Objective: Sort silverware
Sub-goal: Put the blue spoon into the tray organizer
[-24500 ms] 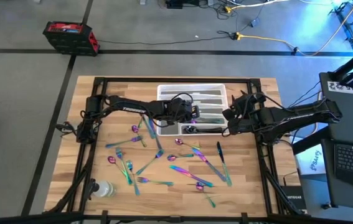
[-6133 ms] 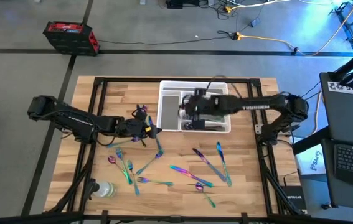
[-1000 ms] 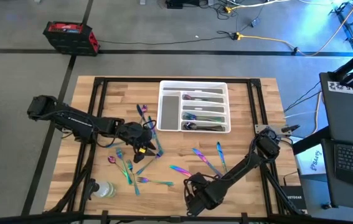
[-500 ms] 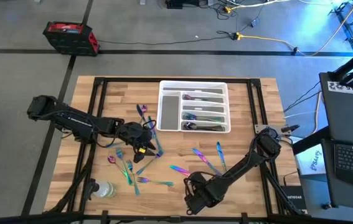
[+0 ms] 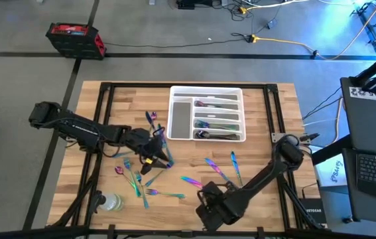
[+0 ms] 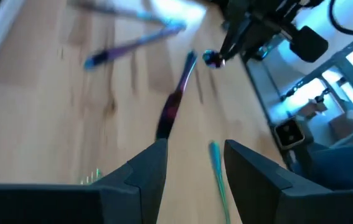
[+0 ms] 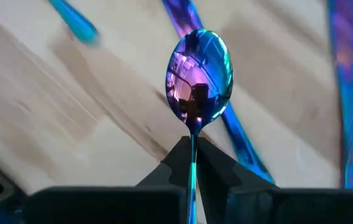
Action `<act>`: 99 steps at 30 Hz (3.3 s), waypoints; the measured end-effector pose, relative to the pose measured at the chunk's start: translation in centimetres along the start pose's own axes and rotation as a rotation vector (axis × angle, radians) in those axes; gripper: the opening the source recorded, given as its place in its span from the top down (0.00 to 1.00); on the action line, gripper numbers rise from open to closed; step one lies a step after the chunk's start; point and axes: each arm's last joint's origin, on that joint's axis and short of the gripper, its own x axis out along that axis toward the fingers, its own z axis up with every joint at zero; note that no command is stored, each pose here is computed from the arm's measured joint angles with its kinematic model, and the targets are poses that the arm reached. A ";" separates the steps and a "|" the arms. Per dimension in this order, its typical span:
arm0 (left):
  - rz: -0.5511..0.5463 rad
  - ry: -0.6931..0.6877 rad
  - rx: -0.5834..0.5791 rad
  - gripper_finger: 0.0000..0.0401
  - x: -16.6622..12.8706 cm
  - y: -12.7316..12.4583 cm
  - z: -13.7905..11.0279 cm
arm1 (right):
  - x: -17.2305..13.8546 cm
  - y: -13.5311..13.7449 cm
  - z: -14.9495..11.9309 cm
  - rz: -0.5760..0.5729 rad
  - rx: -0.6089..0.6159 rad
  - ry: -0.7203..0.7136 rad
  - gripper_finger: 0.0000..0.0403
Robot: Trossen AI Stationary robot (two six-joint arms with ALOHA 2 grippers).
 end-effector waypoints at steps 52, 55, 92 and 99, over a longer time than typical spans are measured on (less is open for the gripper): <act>0.088 -0.182 0.942 0.64 9.1 1.8 3.3 | 8.9 -14.6 9.6 1.101 0.005 -0.111 1.00; 0.103 -0.185 0.941 0.64 8.8 2.2 3.6 | 8.5 -15.9 9.9 1.083 0.014 -0.122 1.00; 0.281 -0.198 1.066 0.91 8.1 4.4 4.6 | 6.9 -19.2 10.7 1.127 0.047 -0.191 1.00; 0.283 -0.218 1.072 0.96 8.1 4.2 5.2 | 6.8 -19.2 10.8 1.136 0.047 -0.199 1.00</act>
